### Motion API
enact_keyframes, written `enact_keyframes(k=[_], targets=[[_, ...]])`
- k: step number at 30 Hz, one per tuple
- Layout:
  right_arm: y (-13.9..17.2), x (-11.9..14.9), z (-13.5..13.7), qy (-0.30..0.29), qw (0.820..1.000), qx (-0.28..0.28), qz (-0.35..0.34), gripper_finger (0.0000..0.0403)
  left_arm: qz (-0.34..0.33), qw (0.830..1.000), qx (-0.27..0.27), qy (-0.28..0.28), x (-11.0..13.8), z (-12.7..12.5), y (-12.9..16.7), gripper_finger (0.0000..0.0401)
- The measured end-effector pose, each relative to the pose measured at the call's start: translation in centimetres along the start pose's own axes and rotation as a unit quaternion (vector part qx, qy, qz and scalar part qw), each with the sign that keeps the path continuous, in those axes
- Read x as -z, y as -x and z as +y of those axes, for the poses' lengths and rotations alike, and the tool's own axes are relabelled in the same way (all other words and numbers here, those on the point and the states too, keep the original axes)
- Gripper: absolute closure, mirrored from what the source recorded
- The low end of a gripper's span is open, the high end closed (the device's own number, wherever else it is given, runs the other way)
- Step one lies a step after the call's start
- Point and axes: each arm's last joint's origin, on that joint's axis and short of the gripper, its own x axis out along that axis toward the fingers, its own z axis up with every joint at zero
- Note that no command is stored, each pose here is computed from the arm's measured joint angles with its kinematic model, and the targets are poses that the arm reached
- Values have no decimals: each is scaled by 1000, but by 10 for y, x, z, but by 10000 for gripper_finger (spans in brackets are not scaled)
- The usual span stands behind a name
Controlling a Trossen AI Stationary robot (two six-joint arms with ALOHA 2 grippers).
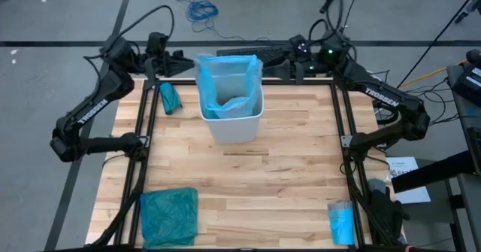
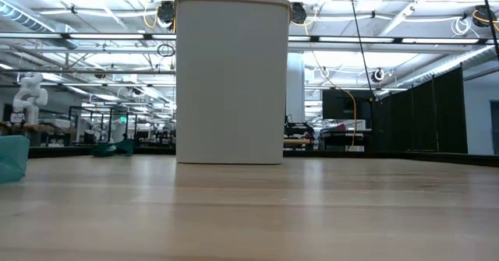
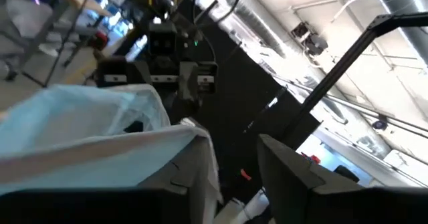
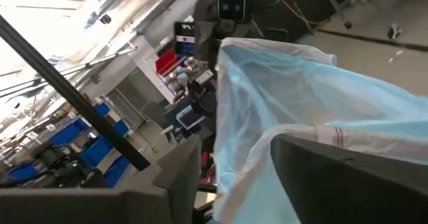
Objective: Place trash/remove bag and relplace
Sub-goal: Remove the blue trash bag from the white trash bin
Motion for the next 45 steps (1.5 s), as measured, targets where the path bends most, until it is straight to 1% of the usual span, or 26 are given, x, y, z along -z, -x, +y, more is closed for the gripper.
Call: enact_keyframes(k=[4, 8, 11, 15, 20, 24, 28, 33, 45], targets=[[11, -5, 10, 7, 1000, -3, -15, 207, -16, 1000, -1, -22, -3, -9, 9, 263], [17, -7, 17, 13, 1000, -8, -22, 206, -32, 999, -6, -35, -4, -17, 15, 261], [17, -7, 18, 8, 1000, -9, -22, 206, -34, 999, -6, -36, -4, -18, 15, 261], [13, -1, 13, -7, 1000, 4, 1, 203, -26, 999, -10, -24, -3, -16, 15, 261], [13, 12, 2, -32, 997, 48, 53, 201, 1, 1000, -22, 14, 1, -4, 12, 261], [15, 16, -2, -39, 994, 76, 67, 201, 18, 999, -20, 30, 3, -3, 12, 261], [15, 17, -2, -37, 994, 79, 72, 201, 32, 999, -18, 40, 5, -3, 13, 261], [20, 18, 1, -32, 993, 82, 75, 202, 54, 997, -1, 51, 7, -4, 13, 261], [49, 7, 18, -9, 995, 88, 39, 202, 49, 998, 11, 30, 8, -20, 20, 261]])
